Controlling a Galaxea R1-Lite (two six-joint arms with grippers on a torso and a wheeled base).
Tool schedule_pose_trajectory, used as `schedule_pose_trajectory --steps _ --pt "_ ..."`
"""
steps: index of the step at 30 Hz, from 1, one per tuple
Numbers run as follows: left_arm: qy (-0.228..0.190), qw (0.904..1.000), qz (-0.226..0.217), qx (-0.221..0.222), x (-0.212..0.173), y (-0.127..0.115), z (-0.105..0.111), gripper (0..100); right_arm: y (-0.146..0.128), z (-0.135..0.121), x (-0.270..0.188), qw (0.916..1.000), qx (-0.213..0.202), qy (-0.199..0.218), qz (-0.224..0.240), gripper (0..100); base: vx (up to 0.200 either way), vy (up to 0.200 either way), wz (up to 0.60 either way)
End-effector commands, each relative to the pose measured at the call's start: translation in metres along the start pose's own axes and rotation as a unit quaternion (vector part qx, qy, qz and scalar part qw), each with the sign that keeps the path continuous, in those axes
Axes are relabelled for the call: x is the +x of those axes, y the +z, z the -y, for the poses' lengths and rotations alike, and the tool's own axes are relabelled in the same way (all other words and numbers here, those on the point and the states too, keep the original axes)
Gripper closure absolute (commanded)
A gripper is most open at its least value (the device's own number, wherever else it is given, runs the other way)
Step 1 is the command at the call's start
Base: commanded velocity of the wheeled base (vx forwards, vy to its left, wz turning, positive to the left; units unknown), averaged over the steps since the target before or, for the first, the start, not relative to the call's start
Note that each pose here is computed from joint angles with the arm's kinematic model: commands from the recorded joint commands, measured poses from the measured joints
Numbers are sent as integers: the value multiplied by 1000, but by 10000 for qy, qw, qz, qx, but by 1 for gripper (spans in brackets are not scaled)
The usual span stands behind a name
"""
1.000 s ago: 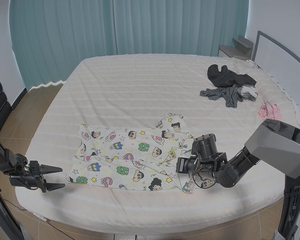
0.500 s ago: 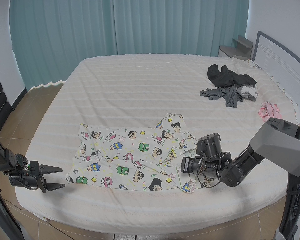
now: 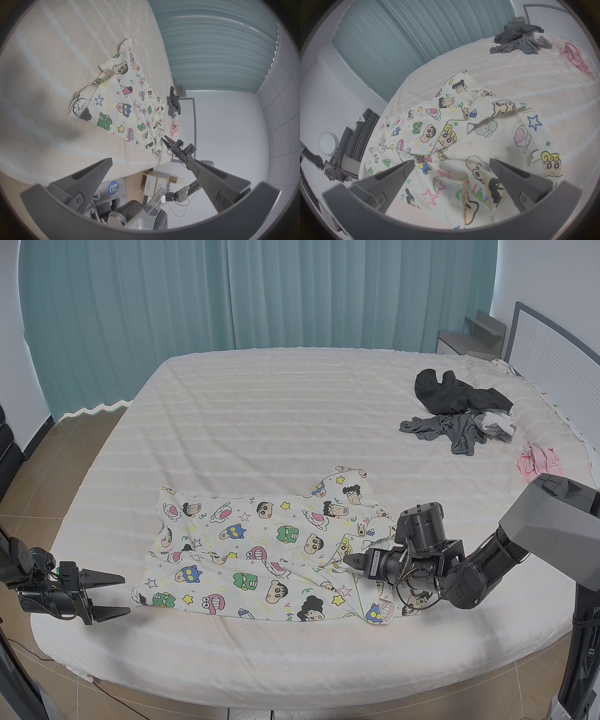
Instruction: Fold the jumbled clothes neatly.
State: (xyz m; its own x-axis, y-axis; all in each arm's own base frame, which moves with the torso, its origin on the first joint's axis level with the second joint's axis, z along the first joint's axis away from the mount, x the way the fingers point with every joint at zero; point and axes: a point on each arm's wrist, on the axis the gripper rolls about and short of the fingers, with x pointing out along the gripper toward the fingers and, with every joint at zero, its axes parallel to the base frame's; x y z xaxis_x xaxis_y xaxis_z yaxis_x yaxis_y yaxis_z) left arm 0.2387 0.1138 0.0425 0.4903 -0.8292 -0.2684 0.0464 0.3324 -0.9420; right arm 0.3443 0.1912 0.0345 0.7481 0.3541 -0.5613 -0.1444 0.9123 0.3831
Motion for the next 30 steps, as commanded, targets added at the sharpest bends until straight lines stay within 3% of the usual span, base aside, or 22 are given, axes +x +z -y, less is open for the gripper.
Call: schedule_pose_trajectory --steps 1,16,30 --pt "-1 10000 3 -6 0 0 0 0 1 0 3 10000 10 -2 20 0 0 0 0" --pt "-2 10000 -3 3 0 0 0 0 7 -18 -15 9992 -60 311 253 0 0 0 0" --pt "-1 10000 5 1 0 0 0 0 -19 -17 -22 9994 -166 264 -147 0 0 0 0"
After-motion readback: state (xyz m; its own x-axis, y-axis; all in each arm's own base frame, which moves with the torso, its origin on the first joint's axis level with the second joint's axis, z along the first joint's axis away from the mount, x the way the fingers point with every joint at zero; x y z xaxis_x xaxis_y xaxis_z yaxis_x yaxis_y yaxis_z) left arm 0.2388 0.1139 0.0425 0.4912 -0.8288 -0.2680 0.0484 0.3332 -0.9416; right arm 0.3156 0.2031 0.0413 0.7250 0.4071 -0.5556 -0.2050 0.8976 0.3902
